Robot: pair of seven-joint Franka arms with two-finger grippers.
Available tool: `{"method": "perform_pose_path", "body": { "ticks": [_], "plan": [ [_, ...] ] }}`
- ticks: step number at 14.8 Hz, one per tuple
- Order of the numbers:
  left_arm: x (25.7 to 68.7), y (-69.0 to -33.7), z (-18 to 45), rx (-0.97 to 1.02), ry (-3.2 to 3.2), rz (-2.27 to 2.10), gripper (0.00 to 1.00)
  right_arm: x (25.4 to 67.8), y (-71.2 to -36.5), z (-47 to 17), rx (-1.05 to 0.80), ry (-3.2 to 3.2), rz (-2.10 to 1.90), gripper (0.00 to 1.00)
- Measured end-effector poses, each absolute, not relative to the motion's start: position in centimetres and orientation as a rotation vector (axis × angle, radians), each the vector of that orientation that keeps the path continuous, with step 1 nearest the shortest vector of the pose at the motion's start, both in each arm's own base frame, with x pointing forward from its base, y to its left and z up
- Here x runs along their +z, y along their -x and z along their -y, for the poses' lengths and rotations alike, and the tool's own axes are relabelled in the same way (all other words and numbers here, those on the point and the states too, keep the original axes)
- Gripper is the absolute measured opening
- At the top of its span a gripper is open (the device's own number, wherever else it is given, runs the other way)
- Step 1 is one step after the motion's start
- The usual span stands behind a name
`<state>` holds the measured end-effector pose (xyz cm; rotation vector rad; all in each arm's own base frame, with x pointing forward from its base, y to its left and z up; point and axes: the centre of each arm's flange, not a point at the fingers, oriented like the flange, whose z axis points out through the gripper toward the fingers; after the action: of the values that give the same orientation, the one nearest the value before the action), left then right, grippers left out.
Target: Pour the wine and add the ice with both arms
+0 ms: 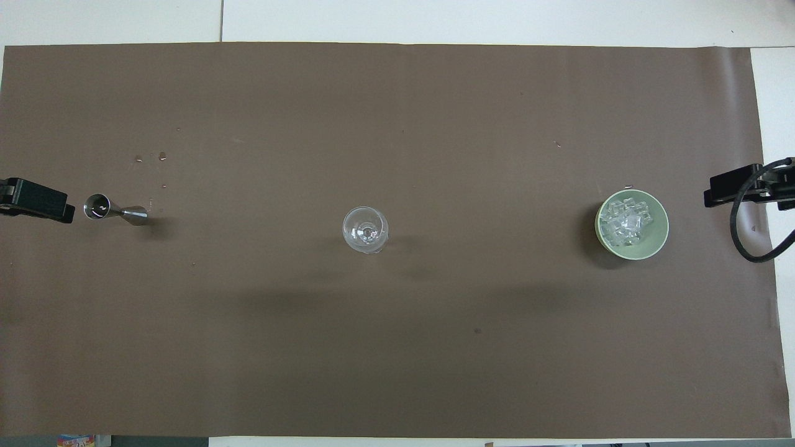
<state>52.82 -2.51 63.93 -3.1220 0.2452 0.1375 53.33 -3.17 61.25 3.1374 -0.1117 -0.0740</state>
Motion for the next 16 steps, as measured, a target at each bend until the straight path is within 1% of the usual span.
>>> {"method": "perform_pose_path", "body": {
  "ticks": [5,6,8,10,11,13,16],
  "plan": [
    [64.0,-52.8,2.5,0.132,3.123,-0.246,1.0,61.2,-53.3,3.2,-0.074,-3.137,0.113,1.0],
    [64.4,-53.1,2.9,0.084,3.136,-0.255,1.0,61.2,-53.3,3.3,-0.074,-3.137,0.115,1.0],
    [67.1,-53.2,5.4,-0.108,3.159,-0.326,1.0,61.2,-53.3,3.5,-0.075,-3.137,0.12,1.0],
    [70.4,-50.8,9.6,-0.213,3.141,-0.444,1.0,61.2,-53.3,3.5,-0.075,-3.137,0.121,1.0],
    [71.5,-49.5,10.8,-0.225,3.134,-0.478,1.0,61.2,-53.3,3.5,-0.075,-3.137,0.121,1.0],
    [72.2,-47.9,11.3,-0.19,3.129,-0.497,1.0,61.2,-53.3,3.5,-0.075,-3.137,0.121,1.0],
    [71.2,-47.0,10.2,-0.03,3.134,-0.47,1.0,61.2,-53.3,3.5,-0.075,-3.137,0.121,1.0]
  ]
}}
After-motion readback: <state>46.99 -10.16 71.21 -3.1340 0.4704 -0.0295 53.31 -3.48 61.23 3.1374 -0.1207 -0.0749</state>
